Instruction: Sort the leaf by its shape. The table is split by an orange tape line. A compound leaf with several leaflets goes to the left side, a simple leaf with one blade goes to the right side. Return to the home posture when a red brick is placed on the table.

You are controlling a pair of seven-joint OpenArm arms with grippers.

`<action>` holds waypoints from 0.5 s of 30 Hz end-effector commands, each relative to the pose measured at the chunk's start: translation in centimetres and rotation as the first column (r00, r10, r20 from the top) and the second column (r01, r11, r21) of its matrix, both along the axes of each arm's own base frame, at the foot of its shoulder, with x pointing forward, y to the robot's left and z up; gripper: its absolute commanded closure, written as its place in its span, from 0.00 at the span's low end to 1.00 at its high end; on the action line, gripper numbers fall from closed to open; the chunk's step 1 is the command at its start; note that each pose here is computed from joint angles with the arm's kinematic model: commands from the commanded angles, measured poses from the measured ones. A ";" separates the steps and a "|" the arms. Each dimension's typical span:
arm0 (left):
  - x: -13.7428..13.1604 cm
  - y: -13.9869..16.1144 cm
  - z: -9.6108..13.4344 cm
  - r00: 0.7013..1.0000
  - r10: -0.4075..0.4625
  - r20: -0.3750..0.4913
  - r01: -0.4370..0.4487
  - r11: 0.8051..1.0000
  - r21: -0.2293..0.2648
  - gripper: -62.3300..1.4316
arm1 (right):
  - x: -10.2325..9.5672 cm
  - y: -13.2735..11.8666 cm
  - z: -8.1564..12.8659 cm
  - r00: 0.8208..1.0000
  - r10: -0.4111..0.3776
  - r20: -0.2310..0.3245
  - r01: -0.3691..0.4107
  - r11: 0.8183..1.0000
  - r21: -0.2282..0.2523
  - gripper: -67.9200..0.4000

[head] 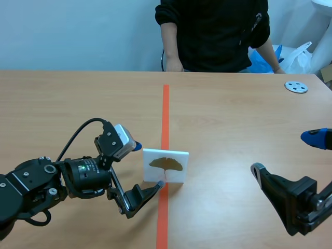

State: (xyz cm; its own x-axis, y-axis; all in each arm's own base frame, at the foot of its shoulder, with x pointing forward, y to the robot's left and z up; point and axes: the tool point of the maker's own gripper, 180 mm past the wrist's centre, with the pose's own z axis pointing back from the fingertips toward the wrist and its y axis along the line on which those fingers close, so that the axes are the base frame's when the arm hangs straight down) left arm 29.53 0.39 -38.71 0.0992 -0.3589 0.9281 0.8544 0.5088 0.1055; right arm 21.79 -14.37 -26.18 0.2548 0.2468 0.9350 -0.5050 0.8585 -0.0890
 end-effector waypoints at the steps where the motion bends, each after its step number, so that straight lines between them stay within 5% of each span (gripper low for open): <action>1: 0.4 -0.9 1.0 1.000 -0.009 0.028 0.010 0.999 -0.035 0.00 | 0.5 0.0 0.9 0.999 -0.004 0.036 0.004 1.000 0.007 0.00; 9: -0.2 -2.4 1.1 0.999 -0.037 0.026 0.038 0.997 -0.070 0.00 | 0.5 0.0 0.9 0.999 -0.004 0.037 0.003 1.000 0.007 0.00; 15: -0.2 -2.5 1.2 0.999 -0.038 0.029 0.040 0.996 -0.077 0.25 | 0.5 0.0 0.9 0.999 -0.004 0.037 0.003 1.000 0.007 0.00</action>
State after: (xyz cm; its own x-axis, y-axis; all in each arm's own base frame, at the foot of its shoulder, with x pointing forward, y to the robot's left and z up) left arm 28.59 -1.54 -38.99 0.0966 -0.3251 0.9407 0.8746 0.4789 0.0756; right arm 21.79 -14.37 -26.18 0.2548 0.2468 0.9350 -0.5050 0.8585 -0.0890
